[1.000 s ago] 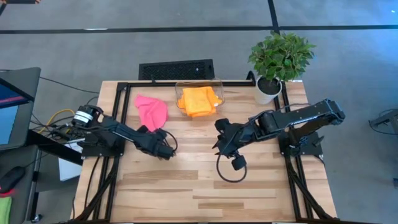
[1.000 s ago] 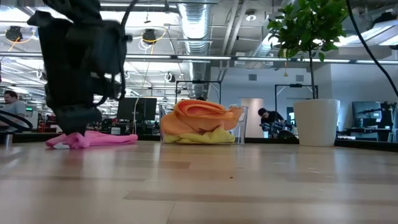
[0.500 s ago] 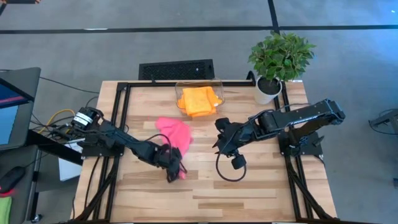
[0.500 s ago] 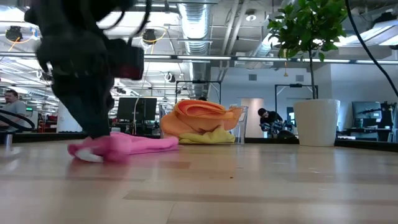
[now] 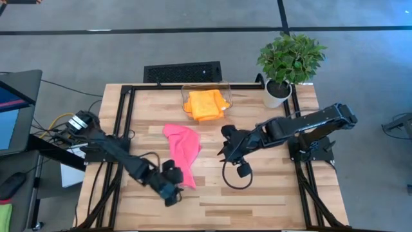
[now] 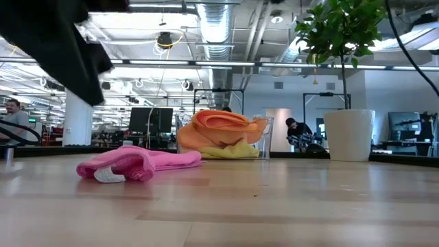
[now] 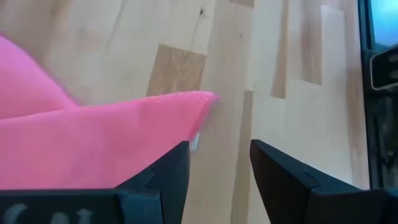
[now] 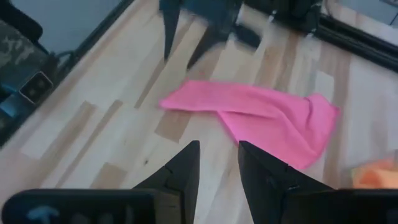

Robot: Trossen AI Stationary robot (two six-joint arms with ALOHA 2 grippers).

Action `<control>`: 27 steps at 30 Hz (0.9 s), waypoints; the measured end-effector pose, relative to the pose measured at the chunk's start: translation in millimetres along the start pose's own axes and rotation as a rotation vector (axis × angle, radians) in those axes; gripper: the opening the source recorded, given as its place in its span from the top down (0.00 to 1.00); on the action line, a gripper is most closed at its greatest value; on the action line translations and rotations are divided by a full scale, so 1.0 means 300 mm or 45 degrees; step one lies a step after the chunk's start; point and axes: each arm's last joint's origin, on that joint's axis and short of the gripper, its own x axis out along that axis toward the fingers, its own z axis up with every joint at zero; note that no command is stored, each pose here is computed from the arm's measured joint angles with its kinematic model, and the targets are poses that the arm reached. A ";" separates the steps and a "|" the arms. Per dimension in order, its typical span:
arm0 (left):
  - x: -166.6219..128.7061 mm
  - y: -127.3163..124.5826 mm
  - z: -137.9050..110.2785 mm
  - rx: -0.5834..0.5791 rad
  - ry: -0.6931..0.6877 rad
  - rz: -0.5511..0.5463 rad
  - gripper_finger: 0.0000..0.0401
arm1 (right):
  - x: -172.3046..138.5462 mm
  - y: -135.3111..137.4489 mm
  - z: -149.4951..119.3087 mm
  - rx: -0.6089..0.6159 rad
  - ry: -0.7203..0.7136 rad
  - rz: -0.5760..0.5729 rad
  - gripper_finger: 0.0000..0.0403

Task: Fold microfiber towels
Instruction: Fold the pink towel

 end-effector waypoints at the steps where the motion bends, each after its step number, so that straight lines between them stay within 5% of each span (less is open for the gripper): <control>1: -0.024 -0.018 -0.006 0.018 -0.009 0.022 0.60 | 0.021 0.009 -0.015 -0.010 0.000 0.004 0.67; 7: -0.143 -0.085 -0.053 0.031 -0.089 0.085 0.60 | 0.169 0.059 -0.078 -0.050 -0.216 -0.028 0.67; 16: -0.191 -0.108 -0.116 -0.070 -0.116 0.135 0.60 | 0.488 0.183 -0.148 -0.264 -0.272 0.020 0.67; 27: -0.191 -0.101 -0.119 -0.095 -0.113 0.161 0.60 | 0.647 0.200 -0.175 -0.205 -0.317 0.017 0.67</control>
